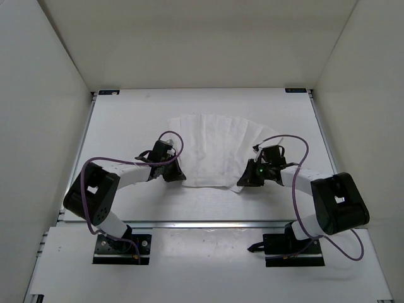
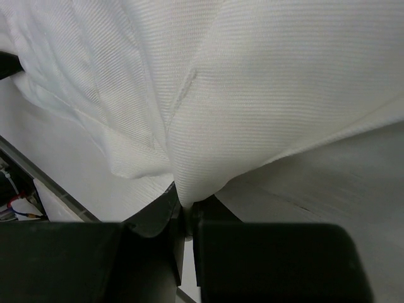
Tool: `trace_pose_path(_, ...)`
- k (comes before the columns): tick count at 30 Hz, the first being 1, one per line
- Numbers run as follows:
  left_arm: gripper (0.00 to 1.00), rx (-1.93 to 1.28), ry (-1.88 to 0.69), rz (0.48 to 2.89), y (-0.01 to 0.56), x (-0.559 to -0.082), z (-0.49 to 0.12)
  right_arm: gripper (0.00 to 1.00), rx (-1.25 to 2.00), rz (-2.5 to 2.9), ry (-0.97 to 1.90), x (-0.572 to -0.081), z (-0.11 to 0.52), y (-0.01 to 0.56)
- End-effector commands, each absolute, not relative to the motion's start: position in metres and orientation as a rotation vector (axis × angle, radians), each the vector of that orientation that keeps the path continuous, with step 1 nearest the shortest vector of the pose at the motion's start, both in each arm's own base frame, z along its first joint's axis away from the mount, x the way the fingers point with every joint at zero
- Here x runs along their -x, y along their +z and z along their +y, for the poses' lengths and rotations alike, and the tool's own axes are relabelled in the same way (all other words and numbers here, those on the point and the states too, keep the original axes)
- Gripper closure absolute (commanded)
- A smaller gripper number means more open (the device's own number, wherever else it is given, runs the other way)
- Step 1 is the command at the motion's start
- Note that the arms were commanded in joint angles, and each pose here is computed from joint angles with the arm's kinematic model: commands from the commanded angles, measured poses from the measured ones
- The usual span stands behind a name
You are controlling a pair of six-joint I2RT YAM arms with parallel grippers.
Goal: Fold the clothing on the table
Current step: Fold the skirt
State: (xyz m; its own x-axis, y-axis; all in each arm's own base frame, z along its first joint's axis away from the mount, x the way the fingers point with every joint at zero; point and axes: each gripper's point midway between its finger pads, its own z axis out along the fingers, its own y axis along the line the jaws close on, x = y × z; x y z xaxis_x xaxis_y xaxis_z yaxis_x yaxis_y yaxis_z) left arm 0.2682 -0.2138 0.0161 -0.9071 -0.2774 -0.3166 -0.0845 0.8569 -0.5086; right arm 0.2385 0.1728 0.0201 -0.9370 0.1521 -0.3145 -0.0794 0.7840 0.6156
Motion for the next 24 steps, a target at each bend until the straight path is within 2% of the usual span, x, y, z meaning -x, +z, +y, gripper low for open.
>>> trace_pose_path(1,1.0,0.252,-0.727,2.651,0.016,-0.267,-0.216,1.0,-0.041,2.561,0.918,-0.259,0.172,0.036)
trace_pose_path(6,1.0,0.194,-0.691,2.678,0.024,-0.263,-0.211,1.0,-0.027,2.554,0.923,-0.263,0.167,0.045)
trace_pose_path(12,1.0,0.011,-0.441,2.781,0.026,-0.223,-0.183,1.0,0.03,2.654,0.846,-0.22,0.155,0.036)
trace_pose_path(15,1.0,0.072,-0.53,2.77,0.027,-0.216,-0.174,1.0,0.034,2.616,0.878,-0.22,0.155,0.043)
trace_pose_path(17,1.0,0.133,-0.609,2.696,0.041,-0.242,-0.175,1.0,0.032,2.566,0.891,-0.237,0.156,0.058)
trace_pose_path(19,1.0,0.11,-0.629,2.631,0.059,-0.275,-0.18,1.0,0.08,2.468,0.887,-0.276,0.158,0.092)
trace_pose_path(21,1.0,0.042,-0.672,2.481,0.11,-0.335,-0.195,1.0,0.114,2.39,0.855,-0.317,0.154,0.127)
trace_pose_path(22,1.0,-0.005,-0.654,2.477,0.111,-0.35,-0.198,1.0,0.15,2.313,0.843,-0.347,0.153,0.159)
trace_pose_path(24,1.0,-0.064,-0.56,2.325,0.181,-0.409,-0.205,1.0,0.183,2.25,0.814,-0.382,0.148,0.2)
